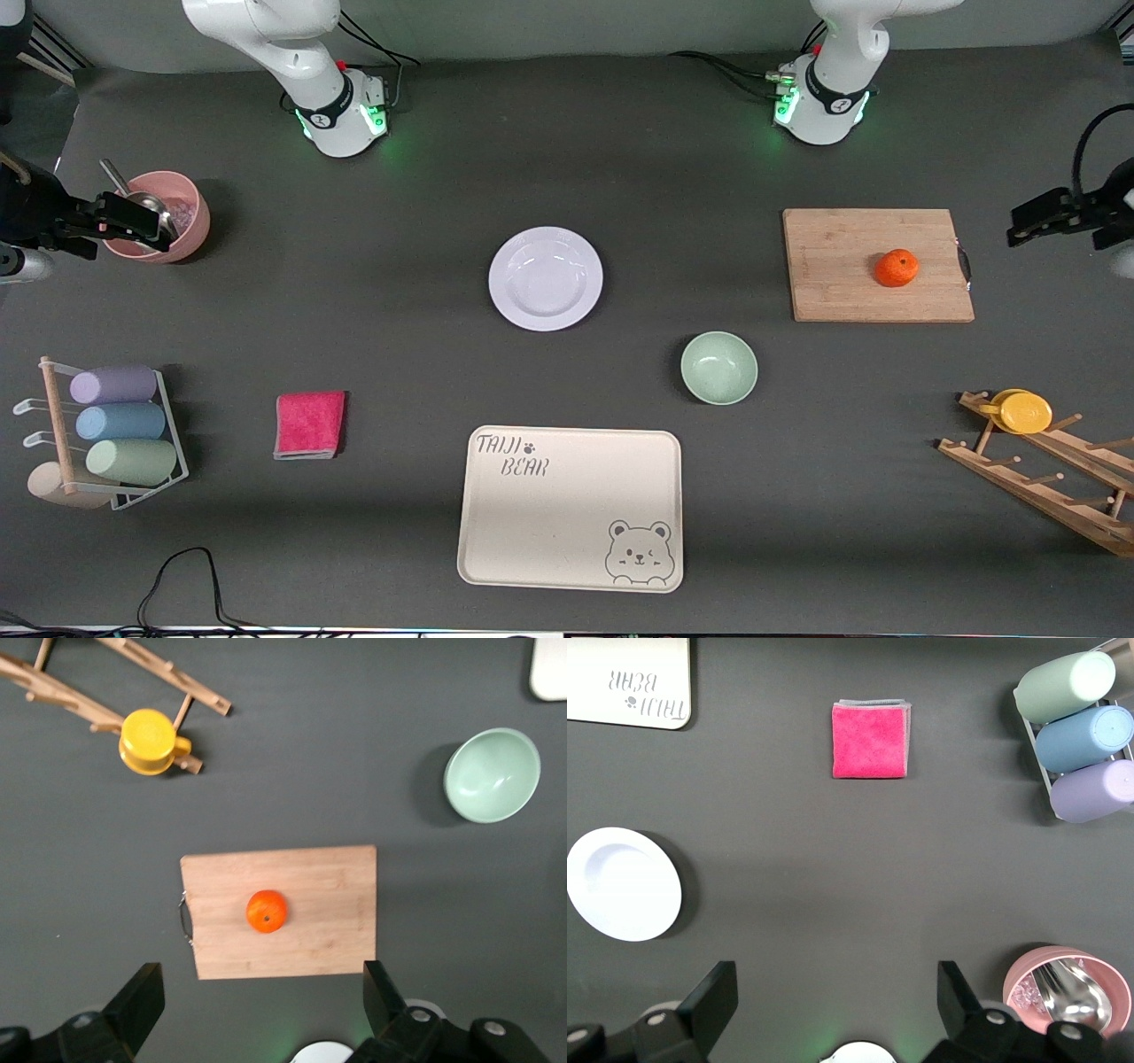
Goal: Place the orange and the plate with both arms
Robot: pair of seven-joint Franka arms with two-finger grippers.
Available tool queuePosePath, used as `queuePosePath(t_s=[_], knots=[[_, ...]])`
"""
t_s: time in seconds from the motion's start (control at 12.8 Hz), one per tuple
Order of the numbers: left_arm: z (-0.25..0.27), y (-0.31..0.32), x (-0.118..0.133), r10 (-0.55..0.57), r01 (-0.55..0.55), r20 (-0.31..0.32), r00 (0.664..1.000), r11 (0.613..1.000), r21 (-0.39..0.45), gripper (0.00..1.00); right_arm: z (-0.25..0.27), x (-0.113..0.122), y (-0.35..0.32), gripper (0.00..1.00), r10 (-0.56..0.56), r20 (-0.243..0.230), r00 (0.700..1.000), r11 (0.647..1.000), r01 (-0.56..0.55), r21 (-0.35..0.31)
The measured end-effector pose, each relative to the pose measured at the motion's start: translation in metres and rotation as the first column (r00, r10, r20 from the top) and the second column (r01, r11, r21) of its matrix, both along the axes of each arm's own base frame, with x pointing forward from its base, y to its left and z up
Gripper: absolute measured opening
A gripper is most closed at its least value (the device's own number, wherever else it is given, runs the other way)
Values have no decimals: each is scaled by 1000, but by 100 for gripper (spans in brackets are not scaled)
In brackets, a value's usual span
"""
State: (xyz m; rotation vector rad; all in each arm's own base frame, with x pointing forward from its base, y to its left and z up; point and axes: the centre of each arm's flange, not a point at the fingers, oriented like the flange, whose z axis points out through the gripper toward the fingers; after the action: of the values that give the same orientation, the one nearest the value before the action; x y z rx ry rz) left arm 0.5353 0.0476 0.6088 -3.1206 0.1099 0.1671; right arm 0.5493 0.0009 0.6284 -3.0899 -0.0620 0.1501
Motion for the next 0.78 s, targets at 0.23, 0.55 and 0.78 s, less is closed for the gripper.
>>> queuePosePath(t_s=[0.23,0.55,0.78], knots=[[-11,34,-54,12,-12,4,1000,1000,-7,100,-1,0,0,100,0,-1,1000,1000,0,0],[-24,27,-121,16,-16,-9,1000,1000,-10,100,-5,2,0,100,0,-9,1000,1000,0,0],[-57,25,-126,13,-13,2,1000,1000,-9,100,-10,4,1,100,-1,-22,1000,1000,2,17]])
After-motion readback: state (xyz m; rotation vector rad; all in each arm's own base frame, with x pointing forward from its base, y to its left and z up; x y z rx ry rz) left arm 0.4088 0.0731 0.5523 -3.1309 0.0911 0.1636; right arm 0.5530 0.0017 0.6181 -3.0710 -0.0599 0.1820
